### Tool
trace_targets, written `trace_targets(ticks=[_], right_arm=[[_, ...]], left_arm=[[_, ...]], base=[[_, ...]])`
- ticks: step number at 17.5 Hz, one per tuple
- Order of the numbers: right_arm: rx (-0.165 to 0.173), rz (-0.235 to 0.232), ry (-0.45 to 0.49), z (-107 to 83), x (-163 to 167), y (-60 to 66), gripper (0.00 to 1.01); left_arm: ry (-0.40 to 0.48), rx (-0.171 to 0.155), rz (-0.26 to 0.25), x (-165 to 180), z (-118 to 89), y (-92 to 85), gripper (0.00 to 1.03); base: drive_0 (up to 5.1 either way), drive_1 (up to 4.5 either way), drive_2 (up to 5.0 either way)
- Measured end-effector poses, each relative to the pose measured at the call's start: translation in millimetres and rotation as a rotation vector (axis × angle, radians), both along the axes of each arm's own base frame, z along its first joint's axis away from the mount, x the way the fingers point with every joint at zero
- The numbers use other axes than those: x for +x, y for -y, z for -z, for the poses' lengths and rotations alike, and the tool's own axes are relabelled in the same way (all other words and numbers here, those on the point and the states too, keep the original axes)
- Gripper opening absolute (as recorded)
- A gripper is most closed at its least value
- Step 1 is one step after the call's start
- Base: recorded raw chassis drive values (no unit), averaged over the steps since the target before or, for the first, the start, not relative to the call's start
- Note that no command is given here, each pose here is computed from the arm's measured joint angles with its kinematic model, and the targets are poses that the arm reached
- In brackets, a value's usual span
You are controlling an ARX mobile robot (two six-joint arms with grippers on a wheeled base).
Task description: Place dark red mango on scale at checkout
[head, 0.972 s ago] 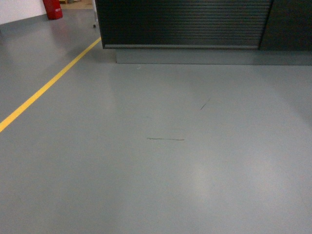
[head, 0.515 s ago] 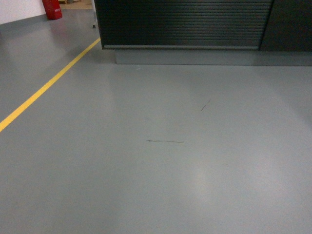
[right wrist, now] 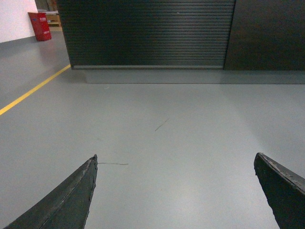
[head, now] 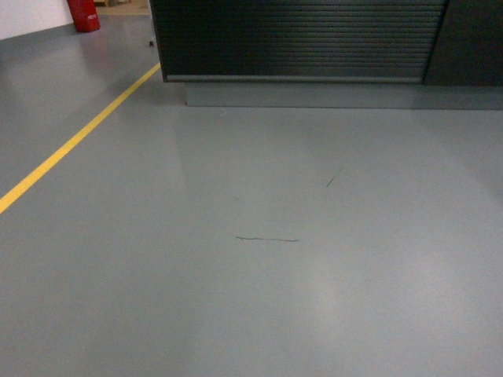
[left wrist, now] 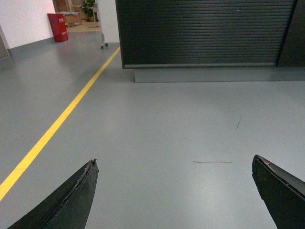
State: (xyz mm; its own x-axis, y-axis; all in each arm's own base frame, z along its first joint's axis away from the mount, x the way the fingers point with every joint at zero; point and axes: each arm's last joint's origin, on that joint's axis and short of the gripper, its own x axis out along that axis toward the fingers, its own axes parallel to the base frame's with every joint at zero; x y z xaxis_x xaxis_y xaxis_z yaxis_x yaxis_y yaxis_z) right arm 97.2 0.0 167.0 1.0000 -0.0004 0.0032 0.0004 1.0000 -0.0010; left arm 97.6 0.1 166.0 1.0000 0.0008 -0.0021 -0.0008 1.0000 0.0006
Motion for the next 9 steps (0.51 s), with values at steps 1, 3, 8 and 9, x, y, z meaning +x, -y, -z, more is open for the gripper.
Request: trace_targets(ticks=[1, 3, 8, 9], right_arm=[[0.0, 0.0, 0.001, -0.1, 0.0, 0.0, 0.98], [0.0, 0.0, 0.0, 0.0, 0.0, 0.0, 0.98], [0.0, 0.0, 0.001, -0.1, 0.0, 0.0, 0.98], [0.0, 0.0, 0.001, -0.1, 0.0, 0.0, 0.98]], left_arm=[[0.0, 0.0, 0.0, 0.0, 0.0, 0.0, 0.98], [0.0, 0.0, 0.0, 0.0, 0.0, 0.0, 0.98], [0.0, 0.0, 0.0, 0.0, 0.0, 0.0, 0.98], [0.0, 0.0, 0.0, 0.0, 0.0, 0.0, 0.98]], base=[[0.0, 2.46, -2.5], [0.0, 2.5, -2.4], [-0.1, 2.32, -2.6], [0.0, 2.45, -2.5]])
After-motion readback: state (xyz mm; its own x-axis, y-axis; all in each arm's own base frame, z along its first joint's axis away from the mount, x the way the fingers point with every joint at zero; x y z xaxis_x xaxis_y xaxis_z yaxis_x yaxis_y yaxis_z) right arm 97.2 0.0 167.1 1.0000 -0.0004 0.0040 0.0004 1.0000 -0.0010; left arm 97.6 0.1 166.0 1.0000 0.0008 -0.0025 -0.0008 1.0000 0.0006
